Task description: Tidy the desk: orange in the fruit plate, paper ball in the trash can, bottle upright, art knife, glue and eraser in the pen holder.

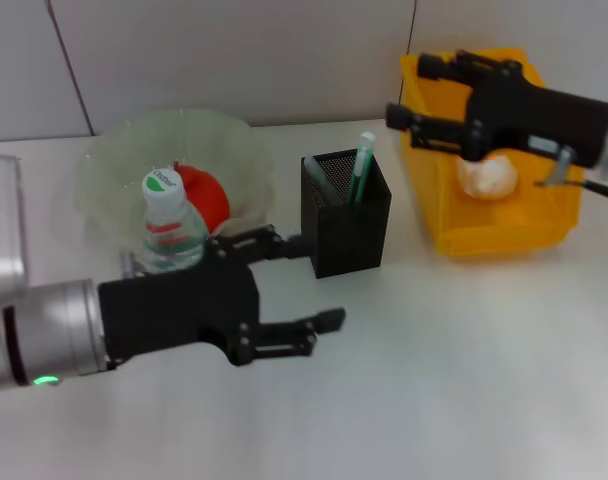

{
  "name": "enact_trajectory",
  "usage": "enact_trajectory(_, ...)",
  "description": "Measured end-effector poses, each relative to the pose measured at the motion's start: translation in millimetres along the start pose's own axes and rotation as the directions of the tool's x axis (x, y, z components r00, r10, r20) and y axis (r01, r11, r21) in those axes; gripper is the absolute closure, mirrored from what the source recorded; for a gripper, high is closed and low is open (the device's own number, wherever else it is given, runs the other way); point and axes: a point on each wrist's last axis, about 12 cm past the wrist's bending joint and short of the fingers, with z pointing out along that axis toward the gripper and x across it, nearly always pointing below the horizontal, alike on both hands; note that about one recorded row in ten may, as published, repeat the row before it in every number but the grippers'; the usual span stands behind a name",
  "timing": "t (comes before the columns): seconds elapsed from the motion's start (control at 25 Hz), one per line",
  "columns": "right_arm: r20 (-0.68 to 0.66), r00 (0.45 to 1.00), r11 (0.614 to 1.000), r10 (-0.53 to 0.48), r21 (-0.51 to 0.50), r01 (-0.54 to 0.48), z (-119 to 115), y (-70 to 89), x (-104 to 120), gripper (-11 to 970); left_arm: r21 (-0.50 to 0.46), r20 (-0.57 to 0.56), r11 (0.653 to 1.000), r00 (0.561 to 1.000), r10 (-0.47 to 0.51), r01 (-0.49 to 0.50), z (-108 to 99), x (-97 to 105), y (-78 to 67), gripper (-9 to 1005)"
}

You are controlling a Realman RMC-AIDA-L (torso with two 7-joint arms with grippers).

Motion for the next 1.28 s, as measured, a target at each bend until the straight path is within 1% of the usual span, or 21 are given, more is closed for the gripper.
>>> enact_trajectory(0.08, -0.01, 1.0, 0.999, 0.004, -0.033, -0.004, -11, 6.9, 3, 196, -0.013, 0.002, 1.0, 1.0, -0.007, 0.007, -6, -1, 3.4, 183)
enact_trajectory(0.12, -0.018, 1.0, 0.999, 0.009, -0.049, -0.009, -17, 10.7, 4, 194, -0.013, 0.002, 1.0, 1.0, -0.007, 0.007, -6, -1, 3.4, 183)
enact_trajectory(0.16, -0.03, 0.999, 0.998, 0.016, -0.063, -0.018, -22, 14.8, 6, 193, -0.017, 0.007, 1.0, 1.0, -0.014, 0.014, -14, -4, 7.0, 183)
enact_trajectory(0.24, -0.061, 0.998, 0.995, 0.02, -0.094, -0.025, -31, 22.4, 8, 191, -0.016, 0.012, 1.0, 1.0, -0.017, 0.017, -20, -7, 9.6, 183)
enact_trajectory(0.28, -0.089, 0.996, 0.988, 0.014, -0.15, -0.027, -37, 33.2, 11, 191, -0.017, 0.014, 1.0, 1.0, -0.018, 0.019, -25, -8, 11.3, 183)
enact_trajectory(0.32, -0.089, 0.996, 0.988, 0.014, -0.15, -0.027, -37, 33.2, 11, 191, -0.017, 0.015, 1.0, 1.0, -0.021, 0.021, -29, -9, 12.3, 183)
enact_trajectory(0.48, -0.143, 0.99, 0.969, 0.003, -0.245, -0.038, -46, 51.9, 12, 192, -0.025, 0.014, 0.999, 1.0, -0.028, 0.028, -46, -12, 16.1, 184)
enact_trajectory(0.6, -0.181, 0.983, 0.958, -0.013, -0.283, -0.039, -51, 63.5, 13, 192, -0.027, 0.008, 0.999, 1.0, -0.027, 0.027, -58, -10, 14.1, 184)
enact_trajectory(0.72, -0.219, 0.976, 0.946, -0.021, -0.321, -0.051, -51, 73.5, 15, 192, -0.028, -0.015, 0.999, 0.999, -0.032, 0.032, -63, -6, 11.6, 184)
enact_trajectory(0.88, -0.251, 0.967, 0.929, -0.028, -0.363, -0.068, -55, 84.4, 18, 191, -0.023, -0.043, 0.999, 0.998, -0.039, 0.038, -64, -2, 9.7, 183)
enact_trajectory(1.28, -0.259, 0.966, 0.924, -0.02, -0.374, -0.081, -61, 89.4, 20, 192, -0.009, -0.059, 0.999, 0.997, -0.043, 0.043, -70, 0, 7.1, 183)
